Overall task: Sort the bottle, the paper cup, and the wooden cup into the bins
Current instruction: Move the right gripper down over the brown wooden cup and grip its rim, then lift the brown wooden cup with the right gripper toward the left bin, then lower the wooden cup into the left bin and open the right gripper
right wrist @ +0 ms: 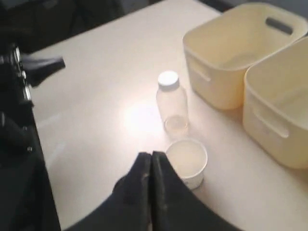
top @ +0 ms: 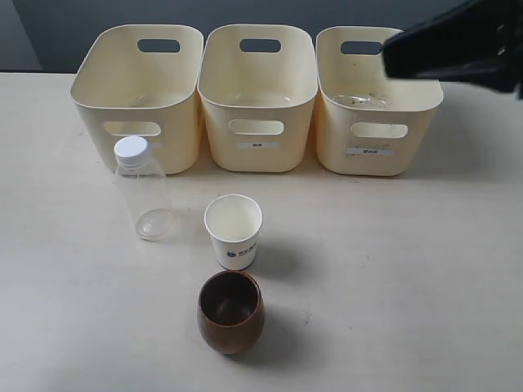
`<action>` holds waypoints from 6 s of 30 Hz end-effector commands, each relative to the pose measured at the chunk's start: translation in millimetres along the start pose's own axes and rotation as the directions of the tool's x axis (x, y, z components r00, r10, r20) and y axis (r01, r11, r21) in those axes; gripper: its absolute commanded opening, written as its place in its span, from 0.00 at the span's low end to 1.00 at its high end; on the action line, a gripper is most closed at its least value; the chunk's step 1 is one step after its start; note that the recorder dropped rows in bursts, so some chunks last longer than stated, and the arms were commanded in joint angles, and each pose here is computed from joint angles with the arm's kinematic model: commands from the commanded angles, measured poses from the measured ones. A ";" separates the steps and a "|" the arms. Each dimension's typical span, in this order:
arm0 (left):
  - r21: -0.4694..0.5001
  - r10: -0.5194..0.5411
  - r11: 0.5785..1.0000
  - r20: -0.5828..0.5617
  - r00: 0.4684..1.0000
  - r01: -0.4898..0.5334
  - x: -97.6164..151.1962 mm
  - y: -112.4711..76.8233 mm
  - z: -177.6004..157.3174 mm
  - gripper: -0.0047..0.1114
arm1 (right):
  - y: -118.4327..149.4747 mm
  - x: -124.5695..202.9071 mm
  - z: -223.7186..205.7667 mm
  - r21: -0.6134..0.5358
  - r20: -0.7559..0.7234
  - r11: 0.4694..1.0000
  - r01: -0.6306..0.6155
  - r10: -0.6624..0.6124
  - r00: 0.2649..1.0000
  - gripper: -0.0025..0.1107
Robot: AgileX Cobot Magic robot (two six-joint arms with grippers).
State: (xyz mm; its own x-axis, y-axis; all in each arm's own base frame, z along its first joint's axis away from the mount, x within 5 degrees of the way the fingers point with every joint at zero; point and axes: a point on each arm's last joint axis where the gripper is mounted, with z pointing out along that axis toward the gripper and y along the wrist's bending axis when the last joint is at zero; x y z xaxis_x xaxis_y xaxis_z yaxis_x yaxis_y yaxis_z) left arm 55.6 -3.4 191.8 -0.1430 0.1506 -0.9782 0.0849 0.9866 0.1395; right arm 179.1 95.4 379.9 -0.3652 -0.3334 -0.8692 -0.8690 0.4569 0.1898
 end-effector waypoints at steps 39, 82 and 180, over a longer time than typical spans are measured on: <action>0.004 -0.004 1.000 0.003 1.000 0.004 0.3 -0.3 -0.3 0.04 | 46.9 86.7 221.4 -0.351 -0.593 0.873 0.338 -0.486 0.641 0.01; 0.004 -0.004 1.000 0.003 1.000 0.004 0.3 -0.3 -0.3 0.04 | 40.9 115.8 252.2 -0.344 -0.653 0.900 0.266 -0.433 0.621 0.43; 0.004 -0.004 1.000 0.003 1.000 0.004 0.3 -0.3 -0.3 0.04 | -120.7 -41.3 391.2 0.269 -0.308 0.923 0.277 -0.190 0.932 0.32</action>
State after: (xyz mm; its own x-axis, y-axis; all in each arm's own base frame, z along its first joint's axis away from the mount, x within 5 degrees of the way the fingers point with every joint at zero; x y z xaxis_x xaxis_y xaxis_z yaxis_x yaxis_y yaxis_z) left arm 55.6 -3.4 191.8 -0.1430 0.1506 -0.9782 0.0849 0.9866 0.1395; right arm 426.8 379.0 208.5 -0.2791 -0.6678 -0.6900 -0.8232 0.5364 -0.1861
